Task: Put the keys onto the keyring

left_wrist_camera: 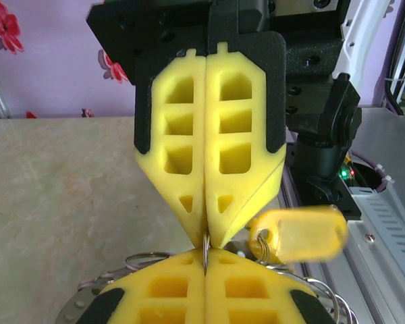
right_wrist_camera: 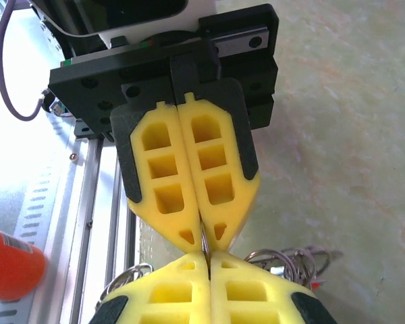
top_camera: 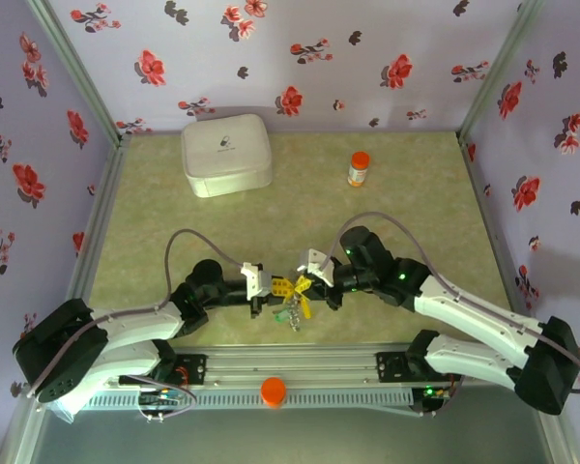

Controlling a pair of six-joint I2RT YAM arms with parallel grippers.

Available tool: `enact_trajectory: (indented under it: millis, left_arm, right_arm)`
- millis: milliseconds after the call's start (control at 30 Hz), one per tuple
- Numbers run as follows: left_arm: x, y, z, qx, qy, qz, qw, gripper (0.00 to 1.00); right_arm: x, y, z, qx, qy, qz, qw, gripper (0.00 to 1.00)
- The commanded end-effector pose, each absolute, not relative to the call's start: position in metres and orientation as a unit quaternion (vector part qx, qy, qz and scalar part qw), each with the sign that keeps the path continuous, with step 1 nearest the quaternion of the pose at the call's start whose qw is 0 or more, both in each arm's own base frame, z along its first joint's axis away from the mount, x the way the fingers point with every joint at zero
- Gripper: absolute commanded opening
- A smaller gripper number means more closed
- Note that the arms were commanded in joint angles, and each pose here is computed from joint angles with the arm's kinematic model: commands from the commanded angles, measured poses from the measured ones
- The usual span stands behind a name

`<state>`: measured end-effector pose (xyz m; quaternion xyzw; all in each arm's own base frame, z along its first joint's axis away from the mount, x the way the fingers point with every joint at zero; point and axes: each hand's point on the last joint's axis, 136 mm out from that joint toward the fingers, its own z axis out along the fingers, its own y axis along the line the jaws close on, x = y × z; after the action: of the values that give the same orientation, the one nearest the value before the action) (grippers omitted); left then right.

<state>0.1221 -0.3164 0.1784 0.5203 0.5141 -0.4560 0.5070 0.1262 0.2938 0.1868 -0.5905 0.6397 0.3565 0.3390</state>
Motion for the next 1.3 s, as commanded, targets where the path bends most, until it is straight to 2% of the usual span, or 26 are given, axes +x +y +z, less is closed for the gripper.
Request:
enact_trajectory:
  millis: [0,67,100,200,267,367,433,467,567,633,667,700,733,833,933,1100,1267]
  left_arm:
    - [0.114,-0.318,0.221,0.519,0.443,-0.477,0.554,0.0]
    - [0.121,-0.318,0.217,0.511,0.459,-0.466,0.558,0.0]
    - [0.126,-0.318,0.214,0.505,0.474,-0.456,0.559,0.04]
    - [0.138,-0.318,0.199,0.508,0.515,-0.423,0.546,0.25]
    - [0.142,-0.32,0.191,0.524,0.534,-0.4,0.529,0.28]
    - [0.145,-0.321,0.176,0.557,0.557,-0.362,0.498,0.22]
    - [0.144,-0.322,0.174,0.569,0.557,-0.353,0.491,0.06]
    - [0.144,-0.323,0.174,0.571,0.558,-0.351,0.49,0.02]
    - [0.145,-0.322,0.171,0.577,0.564,-0.342,0.482,0.0]
    - [0.144,-0.321,0.172,0.575,0.565,-0.345,0.482,0.0]
    - [0.143,-0.32,0.173,0.571,0.563,-0.347,0.486,0.0]
    - [0.143,-0.319,0.176,0.564,0.56,-0.353,0.494,0.0]
    - [0.143,-0.318,0.179,0.556,0.556,-0.357,0.503,0.0]
    - [0.143,-0.316,0.19,0.528,0.547,-0.377,0.529,0.0]
    - [0.143,-0.315,0.194,0.512,0.537,-0.387,0.547,0.0]
    - [0.144,-0.316,0.2,0.508,0.527,-0.389,0.559,0.0]
    - [0.142,-0.313,0.192,0.511,0.531,-0.387,0.554,0.0]
  right_arm:
    - [0.128,0.293,0.184,-0.6,0.646,0.346,0.321,0.0]
    - [0.127,0.295,0.193,-0.609,0.637,0.344,0.324,0.0]
    - [0.127,0.296,0.198,-0.615,0.632,0.34,0.326,0.0]
    - [0.123,0.298,0.204,-0.638,0.622,0.327,0.315,0.0]
    - [0.12,0.299,0.205,-0.649,0.622,0.318,0.301,0.0]
    - [0.117,0.302,0.203,-0.662,0.622,0.31,0.282,0.0]
    - [0.116,0.305,0.201,-0.671,0.619,0.304,0.272,0.0]
    - [0.115,0.306,0.2,-0.676,0.618,0.302,0.265,0.0]
    - [0.112,0.308,0.2,-0.687,0.617,0.295,0.248,0.0]
    - [0.121,0.308,0.207,-0.667,0.629,0.295,0.27,0.0]
    - [0.128,0.308,0.212,-0.648,0.637,0.301,0.289,0.06]
    - [0.134,0.306,0.217,-0.622,0.648,0.315,0.306,0.23]
    - [0.14,0.303,0.222,-0.596,0.658,0.328,0.323,0.34]
    - [0.139,0.294,0.22,-0.554,0.677,0.351,0.333,0.47]
    - [0.131,0.291,0.209,-0.526,0.697,0.374,0.314,0.48]
    - [0.139,0.287,0.196,-0.494,0.72,0.367,0.322,0.48]
    - [0.141,0.288,0.181,-0.483,0.739,0.362,0.301,0.42]
